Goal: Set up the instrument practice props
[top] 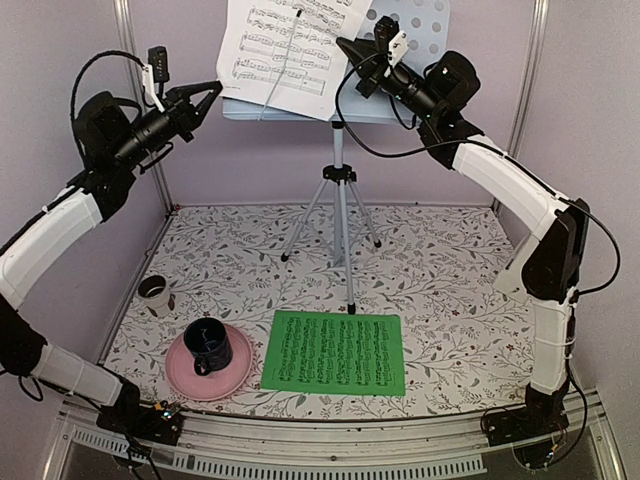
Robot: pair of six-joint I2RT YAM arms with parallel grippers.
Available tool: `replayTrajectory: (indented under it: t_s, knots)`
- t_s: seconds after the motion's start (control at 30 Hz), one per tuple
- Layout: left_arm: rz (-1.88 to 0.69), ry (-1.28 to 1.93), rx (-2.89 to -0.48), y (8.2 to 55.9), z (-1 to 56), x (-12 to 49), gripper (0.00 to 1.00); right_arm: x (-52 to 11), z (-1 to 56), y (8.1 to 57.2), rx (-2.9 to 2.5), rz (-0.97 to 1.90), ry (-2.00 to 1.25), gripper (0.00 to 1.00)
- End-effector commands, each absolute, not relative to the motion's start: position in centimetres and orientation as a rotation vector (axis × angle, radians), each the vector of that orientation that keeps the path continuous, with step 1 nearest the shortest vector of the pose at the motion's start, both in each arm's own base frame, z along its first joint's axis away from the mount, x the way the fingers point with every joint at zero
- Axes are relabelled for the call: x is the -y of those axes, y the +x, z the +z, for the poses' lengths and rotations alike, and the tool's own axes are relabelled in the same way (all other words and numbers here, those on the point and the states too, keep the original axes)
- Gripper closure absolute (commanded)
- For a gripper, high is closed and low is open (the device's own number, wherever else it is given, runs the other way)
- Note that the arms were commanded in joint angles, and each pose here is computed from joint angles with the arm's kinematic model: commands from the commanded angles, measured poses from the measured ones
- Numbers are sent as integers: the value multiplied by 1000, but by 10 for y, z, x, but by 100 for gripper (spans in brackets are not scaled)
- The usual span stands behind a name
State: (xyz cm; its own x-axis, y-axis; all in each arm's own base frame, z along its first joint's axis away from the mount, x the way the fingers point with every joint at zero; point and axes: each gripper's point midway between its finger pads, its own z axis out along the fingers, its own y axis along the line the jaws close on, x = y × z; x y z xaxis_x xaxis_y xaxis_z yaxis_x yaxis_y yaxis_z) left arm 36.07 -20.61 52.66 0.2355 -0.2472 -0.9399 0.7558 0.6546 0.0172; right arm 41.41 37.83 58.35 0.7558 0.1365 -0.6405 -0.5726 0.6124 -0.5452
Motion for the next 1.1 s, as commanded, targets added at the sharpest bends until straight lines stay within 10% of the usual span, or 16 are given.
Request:
replayTrajectory:
  t_s: [0.0,0.8,1.07]
  knots:
    - [-713,523,-1067,346,531,207,100,-365,604,417,-546,412,-729,100]
    - [-643,469,-1100,342,496,214,100,-361,608,418,-515,399,-682,73]
    - [-633,460,-1101,337,496,211,61,-355,618,403,-507,403,-681,39]
